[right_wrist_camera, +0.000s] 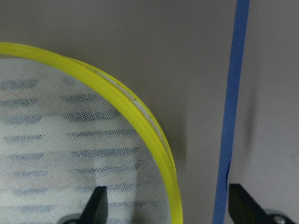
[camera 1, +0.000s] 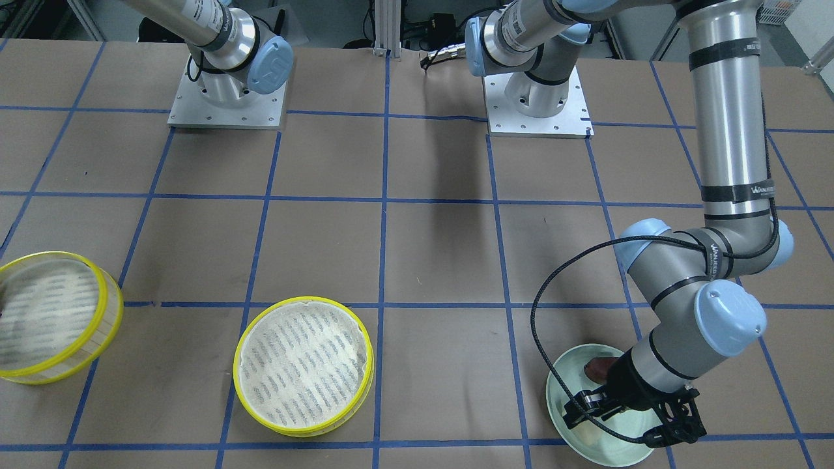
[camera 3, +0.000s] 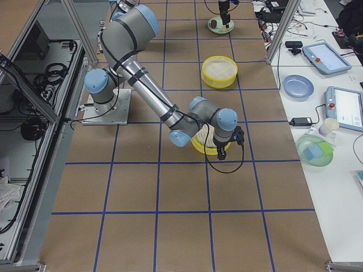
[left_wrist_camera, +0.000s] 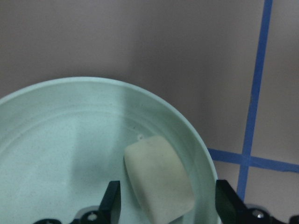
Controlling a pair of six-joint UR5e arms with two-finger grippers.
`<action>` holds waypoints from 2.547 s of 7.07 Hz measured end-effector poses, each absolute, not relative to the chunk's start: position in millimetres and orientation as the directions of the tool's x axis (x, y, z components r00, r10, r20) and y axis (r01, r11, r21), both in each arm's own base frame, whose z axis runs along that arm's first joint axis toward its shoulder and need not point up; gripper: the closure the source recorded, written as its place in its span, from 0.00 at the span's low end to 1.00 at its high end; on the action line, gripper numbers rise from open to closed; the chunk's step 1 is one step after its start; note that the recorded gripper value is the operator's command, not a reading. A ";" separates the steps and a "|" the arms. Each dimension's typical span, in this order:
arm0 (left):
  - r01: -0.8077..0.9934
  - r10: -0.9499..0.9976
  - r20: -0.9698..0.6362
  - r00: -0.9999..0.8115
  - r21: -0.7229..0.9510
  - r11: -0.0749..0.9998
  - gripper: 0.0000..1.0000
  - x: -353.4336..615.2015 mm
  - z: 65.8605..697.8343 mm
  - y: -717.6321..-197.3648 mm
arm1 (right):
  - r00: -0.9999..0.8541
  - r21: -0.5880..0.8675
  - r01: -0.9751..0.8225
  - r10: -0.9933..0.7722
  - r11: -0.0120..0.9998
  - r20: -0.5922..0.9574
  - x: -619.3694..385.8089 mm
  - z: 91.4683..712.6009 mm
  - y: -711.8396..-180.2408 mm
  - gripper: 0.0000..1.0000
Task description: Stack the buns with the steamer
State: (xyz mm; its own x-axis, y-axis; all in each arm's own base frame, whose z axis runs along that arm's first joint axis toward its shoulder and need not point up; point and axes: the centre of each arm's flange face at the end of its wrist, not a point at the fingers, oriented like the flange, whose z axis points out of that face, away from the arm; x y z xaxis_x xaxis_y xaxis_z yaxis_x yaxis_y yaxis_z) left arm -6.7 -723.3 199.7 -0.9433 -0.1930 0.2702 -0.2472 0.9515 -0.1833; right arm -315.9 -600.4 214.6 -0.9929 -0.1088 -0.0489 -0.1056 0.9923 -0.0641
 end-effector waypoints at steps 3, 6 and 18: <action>-0.240 -0.192 0.239 -0.952 -0.191 0.952 1.00 -3.8 202.1 -722.8 | -0.992 -0.051 -0.109 -0.112 0.993 -0.057 -315.0 209.9 -597.6 0.72; -0.328 -0.268 0.261 -0.927 -0.222 0.918 1.00 -18.9 251.5 -716.7 | -0.992 -0.042 -0.110 -0.112 0.993 -0.050 -315.3 210.4 -595.9 0.75; -0.327 -0.230 0.598 -0.768 -0.058 0.943 0.00 -366.1 246.8 -634.6 | -0.996 -0.073 -0.093 -0.094 0.993 -0.007 -316.3 241.8 -596.3 1.00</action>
State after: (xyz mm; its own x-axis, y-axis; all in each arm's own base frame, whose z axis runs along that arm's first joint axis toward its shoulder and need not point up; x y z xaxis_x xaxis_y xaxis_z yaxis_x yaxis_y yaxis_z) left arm -366.1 -634.6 246.8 -0.7679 -0.2299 0.5979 -0.3273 0.9432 -0.0576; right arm -316.3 -596.3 241.8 -0.9956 -0.0939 -0.0066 -0.0932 0.9930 -0.0732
